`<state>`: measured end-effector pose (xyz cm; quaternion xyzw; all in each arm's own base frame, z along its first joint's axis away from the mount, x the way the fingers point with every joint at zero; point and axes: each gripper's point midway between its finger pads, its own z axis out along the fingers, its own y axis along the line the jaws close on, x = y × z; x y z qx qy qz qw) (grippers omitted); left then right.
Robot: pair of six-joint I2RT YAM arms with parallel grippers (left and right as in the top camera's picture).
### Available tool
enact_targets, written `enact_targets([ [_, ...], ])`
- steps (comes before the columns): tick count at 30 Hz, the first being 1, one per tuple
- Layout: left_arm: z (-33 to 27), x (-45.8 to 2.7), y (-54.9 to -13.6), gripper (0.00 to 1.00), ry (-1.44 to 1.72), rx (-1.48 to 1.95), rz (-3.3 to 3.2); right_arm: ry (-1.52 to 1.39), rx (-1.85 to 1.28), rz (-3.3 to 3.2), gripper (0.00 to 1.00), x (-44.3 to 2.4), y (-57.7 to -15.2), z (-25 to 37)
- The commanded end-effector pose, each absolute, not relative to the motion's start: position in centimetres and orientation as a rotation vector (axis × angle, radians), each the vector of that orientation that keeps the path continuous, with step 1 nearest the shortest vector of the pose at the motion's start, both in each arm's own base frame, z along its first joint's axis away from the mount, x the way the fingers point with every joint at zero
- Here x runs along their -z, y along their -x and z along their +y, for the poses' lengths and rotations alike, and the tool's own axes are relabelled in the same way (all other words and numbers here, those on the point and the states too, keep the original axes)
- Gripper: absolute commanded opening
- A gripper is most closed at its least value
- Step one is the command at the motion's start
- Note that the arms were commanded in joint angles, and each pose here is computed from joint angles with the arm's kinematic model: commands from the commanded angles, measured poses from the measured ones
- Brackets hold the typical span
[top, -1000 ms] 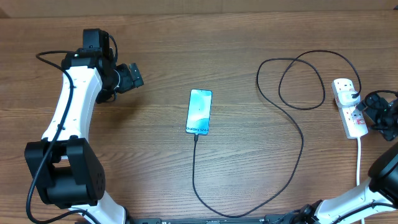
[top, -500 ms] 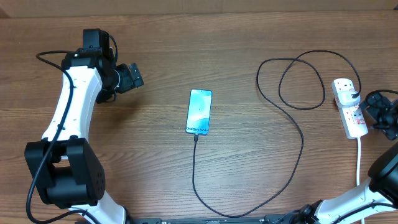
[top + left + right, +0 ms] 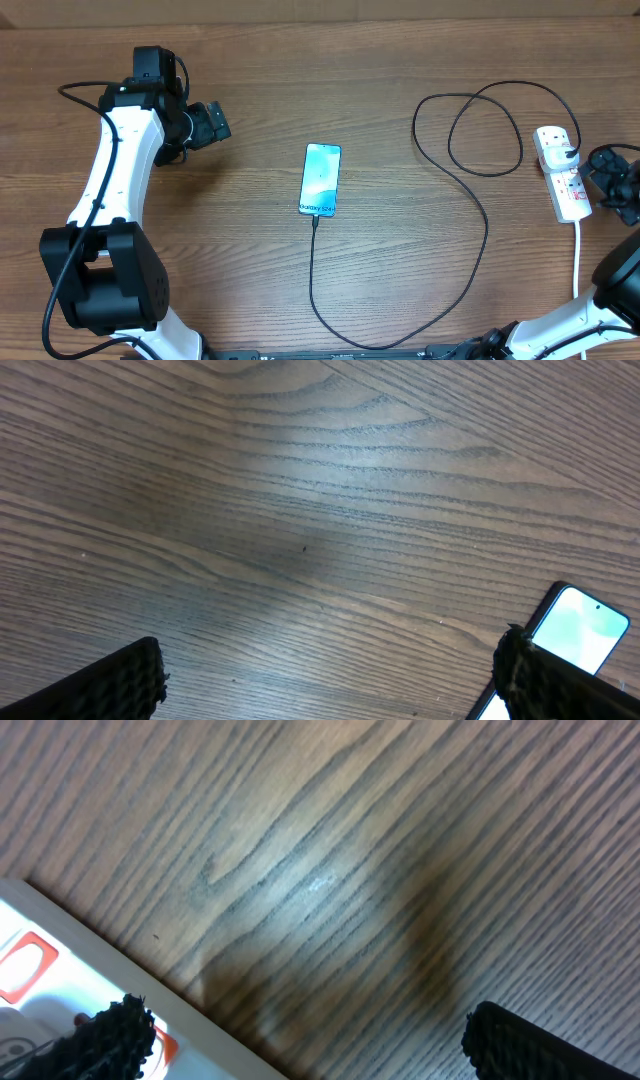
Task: Plug charger to phone and switch on socket
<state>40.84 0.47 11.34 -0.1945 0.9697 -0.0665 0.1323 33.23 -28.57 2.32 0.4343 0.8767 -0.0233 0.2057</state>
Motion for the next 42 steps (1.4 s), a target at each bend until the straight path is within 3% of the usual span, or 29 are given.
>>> enact_targets([
  [1, 0.5, -11.6, -41.1, 1.00, 0.526, 0.170, 2.810, -1.225, 0.066, 2.455, 1.00, -1.8, -32.9, -28.3],
  [42, 0.5, -11.6, -41.1, 1.00, 0.526, 0.170, 2.810, -1.218, -0.029, 2.473, 1.00, -1.6, -33.1, -27.1],
])
